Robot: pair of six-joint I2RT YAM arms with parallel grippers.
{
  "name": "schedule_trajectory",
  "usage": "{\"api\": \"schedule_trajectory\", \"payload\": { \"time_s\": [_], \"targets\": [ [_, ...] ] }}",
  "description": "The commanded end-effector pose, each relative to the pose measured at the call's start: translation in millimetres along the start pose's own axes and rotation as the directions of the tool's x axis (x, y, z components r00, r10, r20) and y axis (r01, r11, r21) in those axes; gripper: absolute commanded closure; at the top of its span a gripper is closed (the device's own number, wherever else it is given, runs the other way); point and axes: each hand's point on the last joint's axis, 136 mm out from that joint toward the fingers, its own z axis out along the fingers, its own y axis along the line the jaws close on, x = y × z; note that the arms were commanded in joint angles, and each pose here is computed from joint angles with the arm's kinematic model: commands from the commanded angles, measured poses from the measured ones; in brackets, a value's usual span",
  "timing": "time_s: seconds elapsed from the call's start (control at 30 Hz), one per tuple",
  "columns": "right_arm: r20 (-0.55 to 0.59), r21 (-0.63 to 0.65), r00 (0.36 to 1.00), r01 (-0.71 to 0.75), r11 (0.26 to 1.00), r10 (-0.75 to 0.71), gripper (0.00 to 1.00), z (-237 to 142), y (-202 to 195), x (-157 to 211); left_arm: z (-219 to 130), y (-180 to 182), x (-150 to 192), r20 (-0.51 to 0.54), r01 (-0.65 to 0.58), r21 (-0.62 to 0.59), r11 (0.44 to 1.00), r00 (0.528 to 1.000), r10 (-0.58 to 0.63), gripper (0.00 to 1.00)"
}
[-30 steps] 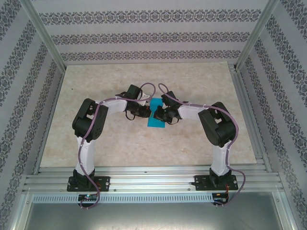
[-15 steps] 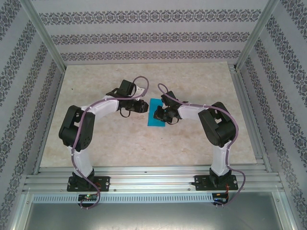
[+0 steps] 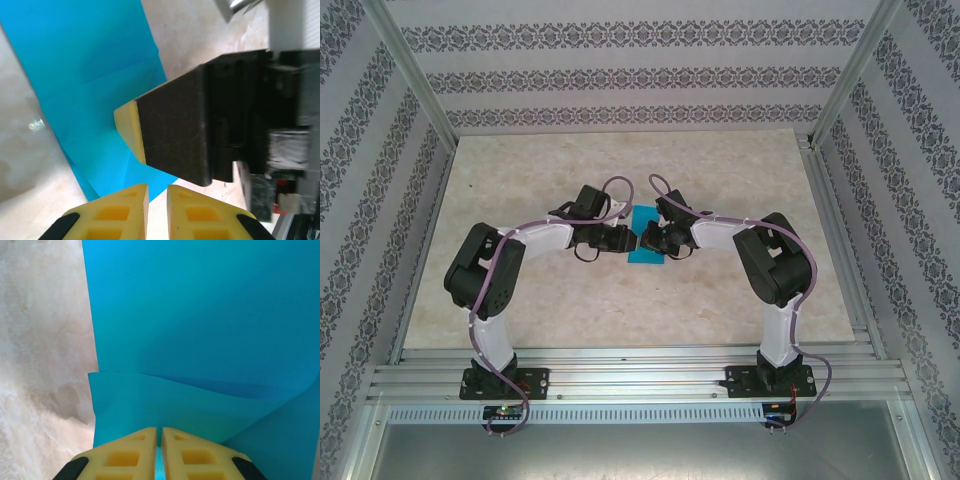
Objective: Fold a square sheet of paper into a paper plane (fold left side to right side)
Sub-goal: Fold the triangle a second time at the center of the table.
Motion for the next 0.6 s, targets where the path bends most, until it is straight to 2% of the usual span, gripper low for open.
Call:
{"api": "schedule_trajectory", "payload": {
  "time_s": [0.0, 0.3, 0.57],
  "targets": [
    [-0.073, 0.145, 0.996, -0.039, 0.989, 0.050, 0.87, 12, -43, 22, 7, -4, -3, 0.005, 0.016, 0.025, 1.000, 1.000, -0.016, 0.82],
    [-0.073, 0.143, 0.996, -0.039, 0.989, 0.050, 0.87, 13, -42, 21, 23, 4, 11, -0.049, 0.038, 0.016, 0.999, 0.998, -0.037, 0.82],
    [-0.077, 0.146, 0.996, -0.037, 0.989, 0.048, 0.87, 13, -43, 22, 30, 18, 20, -0.068, 0.038, -0.045, 0.998, 0.997, -0.041, 0.83]
  ]
}}
